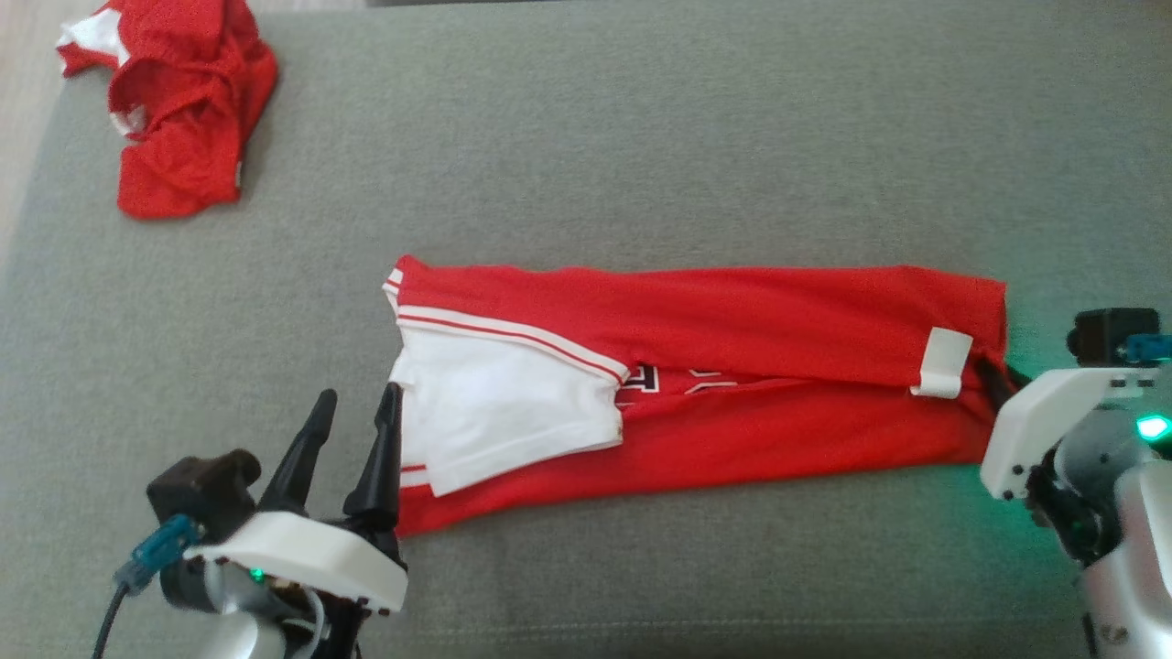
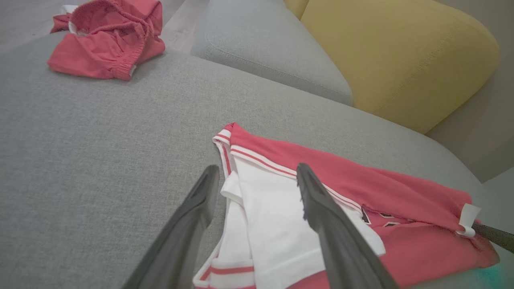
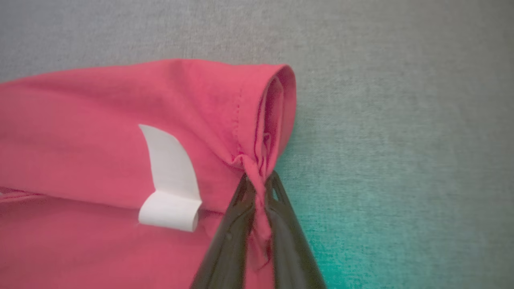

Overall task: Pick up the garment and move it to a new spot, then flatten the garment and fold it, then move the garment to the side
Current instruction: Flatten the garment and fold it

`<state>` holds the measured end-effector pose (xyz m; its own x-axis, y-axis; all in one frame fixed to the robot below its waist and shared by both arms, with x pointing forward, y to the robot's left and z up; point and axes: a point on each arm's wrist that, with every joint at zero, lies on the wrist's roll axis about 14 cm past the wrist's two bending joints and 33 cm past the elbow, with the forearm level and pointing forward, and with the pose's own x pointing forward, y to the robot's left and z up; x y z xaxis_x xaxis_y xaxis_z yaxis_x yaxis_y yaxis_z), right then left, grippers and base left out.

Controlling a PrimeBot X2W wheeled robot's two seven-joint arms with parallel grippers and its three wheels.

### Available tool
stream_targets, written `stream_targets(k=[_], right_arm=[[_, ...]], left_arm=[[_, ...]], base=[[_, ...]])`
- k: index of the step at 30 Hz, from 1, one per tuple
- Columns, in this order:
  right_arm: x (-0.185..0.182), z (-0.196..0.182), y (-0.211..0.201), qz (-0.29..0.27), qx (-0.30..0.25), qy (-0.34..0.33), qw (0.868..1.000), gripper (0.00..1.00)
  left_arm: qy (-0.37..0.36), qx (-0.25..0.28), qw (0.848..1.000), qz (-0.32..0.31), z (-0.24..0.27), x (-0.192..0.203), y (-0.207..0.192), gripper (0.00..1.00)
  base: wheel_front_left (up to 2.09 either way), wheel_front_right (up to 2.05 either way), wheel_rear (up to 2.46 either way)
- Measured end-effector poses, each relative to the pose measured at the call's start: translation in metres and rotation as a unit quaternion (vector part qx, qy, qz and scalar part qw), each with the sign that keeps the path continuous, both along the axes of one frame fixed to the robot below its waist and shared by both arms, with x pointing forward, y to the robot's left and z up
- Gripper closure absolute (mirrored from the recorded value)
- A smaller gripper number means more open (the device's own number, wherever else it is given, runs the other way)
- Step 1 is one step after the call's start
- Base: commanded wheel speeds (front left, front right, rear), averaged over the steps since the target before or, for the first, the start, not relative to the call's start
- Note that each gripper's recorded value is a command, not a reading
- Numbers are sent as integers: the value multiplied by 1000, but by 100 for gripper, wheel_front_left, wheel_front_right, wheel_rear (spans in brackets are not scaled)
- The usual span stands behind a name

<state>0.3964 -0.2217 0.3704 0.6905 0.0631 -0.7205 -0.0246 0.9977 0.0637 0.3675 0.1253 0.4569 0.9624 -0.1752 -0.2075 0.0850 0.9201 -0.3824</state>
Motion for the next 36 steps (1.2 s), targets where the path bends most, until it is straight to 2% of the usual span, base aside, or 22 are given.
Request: stream_targets(k=[10, 16, 26, 36], right_arm=[[-7, 47, -75, -84, -37, -72, 993, 100], [-10, 72, -76, -89, -29, -113, 989, 100], [-13, 92, 15, 14, 72, -130, 989, 100], [-17, 112, 141, 144, 195, -132, 961, 100]], left_arm=[[-29, 21, 999, -26, 9, 13, -13, 0], [-34, 28, 998, -36, 10, 18, -21, 0], [-45, 38, 998, -19, 15, 13, -12, 0], [-48, 43, 998, 14, 17, 0, 10, 0]], base=[[0, 0, 0], [0, 0, 0], [0, 0, 0], [0, 0, 0]])
